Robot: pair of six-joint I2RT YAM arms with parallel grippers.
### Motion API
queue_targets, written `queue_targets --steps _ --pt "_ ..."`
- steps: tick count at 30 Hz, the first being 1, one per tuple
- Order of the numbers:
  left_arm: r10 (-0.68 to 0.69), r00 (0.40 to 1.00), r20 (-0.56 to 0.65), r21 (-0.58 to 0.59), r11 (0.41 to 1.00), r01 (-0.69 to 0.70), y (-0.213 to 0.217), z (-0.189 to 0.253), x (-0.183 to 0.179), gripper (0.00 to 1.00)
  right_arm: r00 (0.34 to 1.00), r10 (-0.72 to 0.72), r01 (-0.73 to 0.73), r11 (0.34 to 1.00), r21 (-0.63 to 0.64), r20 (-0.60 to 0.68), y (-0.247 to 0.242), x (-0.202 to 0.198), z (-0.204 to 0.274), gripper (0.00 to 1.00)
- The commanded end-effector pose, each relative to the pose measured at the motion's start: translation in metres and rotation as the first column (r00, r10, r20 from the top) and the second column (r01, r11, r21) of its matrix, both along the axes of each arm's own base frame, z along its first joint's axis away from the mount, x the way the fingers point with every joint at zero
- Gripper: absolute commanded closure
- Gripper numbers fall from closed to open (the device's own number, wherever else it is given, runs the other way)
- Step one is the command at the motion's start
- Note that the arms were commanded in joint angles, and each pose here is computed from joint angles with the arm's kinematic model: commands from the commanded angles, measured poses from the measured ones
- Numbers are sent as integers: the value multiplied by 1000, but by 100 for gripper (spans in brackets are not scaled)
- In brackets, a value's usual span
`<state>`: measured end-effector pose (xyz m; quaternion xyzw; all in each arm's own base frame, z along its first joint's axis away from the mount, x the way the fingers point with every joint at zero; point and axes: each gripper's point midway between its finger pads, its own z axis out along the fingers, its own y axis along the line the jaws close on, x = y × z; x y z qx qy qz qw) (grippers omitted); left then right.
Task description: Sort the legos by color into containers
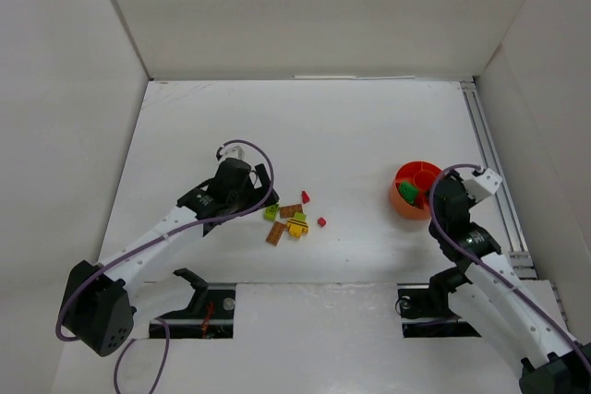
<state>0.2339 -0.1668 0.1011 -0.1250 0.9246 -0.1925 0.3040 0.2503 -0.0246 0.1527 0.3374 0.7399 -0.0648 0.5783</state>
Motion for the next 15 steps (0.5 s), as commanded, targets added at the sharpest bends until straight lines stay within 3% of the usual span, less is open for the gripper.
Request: queue_targets --steps 1,4,11,14,15 --pt "2 999 36 -7 1000 -1 -2 15 9 0 999 4 -5 1000 15 45 2 5 9 43" --pt "2 999 37 -7 1000 -1 -1 16 7 0 999 4 -5 1000 15 45 2 5 9 35" --pt "2 999 36 -7 1000 -1 -1 16 7 0 998 51 -51 999 3 24 8 9 15 34" --pt "-6 999 37 -29 1000 8 -4 18 8 0 962 271 -267 959 -98 24 35 28 38 29" --pt "-14 999 43 -42 999 15 -6 20 9 0 928 372 -361 913 -188 21 46 37 58 29"
